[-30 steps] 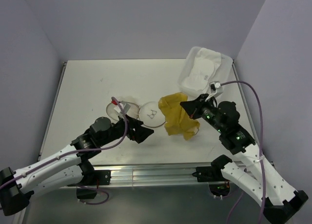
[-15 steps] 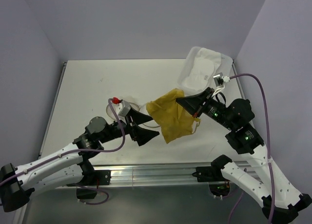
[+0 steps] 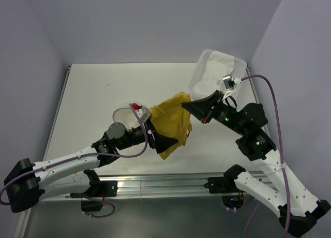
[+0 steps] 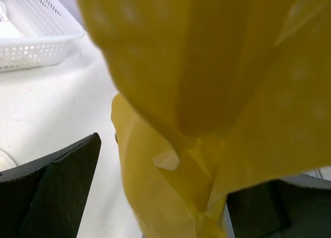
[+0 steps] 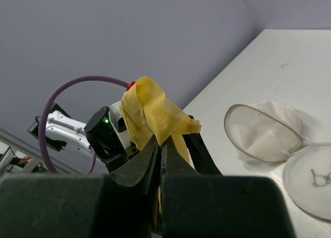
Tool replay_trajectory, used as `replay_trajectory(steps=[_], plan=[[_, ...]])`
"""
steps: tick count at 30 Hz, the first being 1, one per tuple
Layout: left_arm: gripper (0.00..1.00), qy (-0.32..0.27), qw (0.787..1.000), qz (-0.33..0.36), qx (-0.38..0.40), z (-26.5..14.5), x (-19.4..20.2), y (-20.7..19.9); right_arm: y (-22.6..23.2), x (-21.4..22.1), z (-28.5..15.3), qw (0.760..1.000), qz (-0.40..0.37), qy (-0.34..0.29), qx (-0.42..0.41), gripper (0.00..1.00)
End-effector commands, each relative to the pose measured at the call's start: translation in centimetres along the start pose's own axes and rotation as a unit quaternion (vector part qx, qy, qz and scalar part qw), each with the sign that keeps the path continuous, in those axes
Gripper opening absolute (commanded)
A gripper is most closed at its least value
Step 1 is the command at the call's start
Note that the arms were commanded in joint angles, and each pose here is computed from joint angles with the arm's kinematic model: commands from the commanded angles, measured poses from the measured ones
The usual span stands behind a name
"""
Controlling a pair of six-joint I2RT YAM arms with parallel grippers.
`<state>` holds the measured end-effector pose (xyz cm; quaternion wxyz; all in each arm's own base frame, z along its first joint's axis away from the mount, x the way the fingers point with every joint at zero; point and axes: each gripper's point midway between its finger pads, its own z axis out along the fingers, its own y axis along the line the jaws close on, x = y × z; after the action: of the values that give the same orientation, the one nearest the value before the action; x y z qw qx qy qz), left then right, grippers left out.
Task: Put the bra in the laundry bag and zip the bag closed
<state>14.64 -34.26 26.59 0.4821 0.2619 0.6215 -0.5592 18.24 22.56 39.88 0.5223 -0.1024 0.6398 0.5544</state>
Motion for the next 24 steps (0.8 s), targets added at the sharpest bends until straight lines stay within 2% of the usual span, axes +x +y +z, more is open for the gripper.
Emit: replay_trajectory(steps=[1,2,5,6,8,9,10,11,12,18,22,24], plan=[[0.99,-0.052,0.998,0.021,0.024,0.7,-3.0,-1.7,2.6,-2.1,-0.1,0.998,-0.008,-0.036,-0.047,0.0],[0.99,-0.054,0.998,0.021,0.023,0.9,-3.1,-1.8,2.6,-2.2,-0.1,0.998,-0.005,-0.041,-0.047,0.0],[0.85,-0.054,0.998,0.021,0.023,1.3,-2.6,-2.1,2.7,-2.3,0.0,0.997,0.004,-0.048,-0.054,0.0],[0.66,-0.058,0.998,0.018,0.01,1.4,-2.7,-1.7,2.6,-2.3,0.0,0.997,0.005,-0.051,-0.054,0.0],[0.43,-0.065,0.998,0.016,-0.004,1.4,-2.9,-1.2,2.8,-2.5,-0.2,0.997,0.003,-0.056,-0.055,0.0],[0.22,-0.077,0.997,0.013,-0.018,1.2,-3.4,-0.8,2.7,-2.5,-0.3,0.997,0.001,-0.059,-0.053,0.0],[0.17,-0.083,0.996,0.012,-0.023,1.1,-3.6,-0.7,2.7,-2.5,-0.4,0.997,-0.002,-0.061,-0.055,0.0],[0.06,-0.084,0.996,0.011,-0.027,1.0,-3.6,-0.6,2.9,-2.5,-0.7,0.996,-0.006,-0.065,-0.057,0.0],[0.0,-0.088,0.996,0.009,-0.033,0.8,-3.9,-0.4,2.8,-2.5,-0.8,0.996,-0.009,-0.066,-0.056,0.0],[0.0,-0.1,0.995,-0.002,-0.032,-0.4,-5.6,-1.4,2.7,-1.5,-1.6,0.99,-0.079,-0.079,-0.085,0.0],[0.0,-0.089,0.995,-0.019,-0.041,-1.3,-6.6,-1.1,3.4,0.1,-2.8,0.971,-0.175,-0.084,-0.137,0.0],[0.0,-0.069,0.997,-0.039,-0.025,-1.8,-6.4,-1.3,3.1,1.1,-3.4,0.965,-0.198,-0.088,-0.148,0.0]])
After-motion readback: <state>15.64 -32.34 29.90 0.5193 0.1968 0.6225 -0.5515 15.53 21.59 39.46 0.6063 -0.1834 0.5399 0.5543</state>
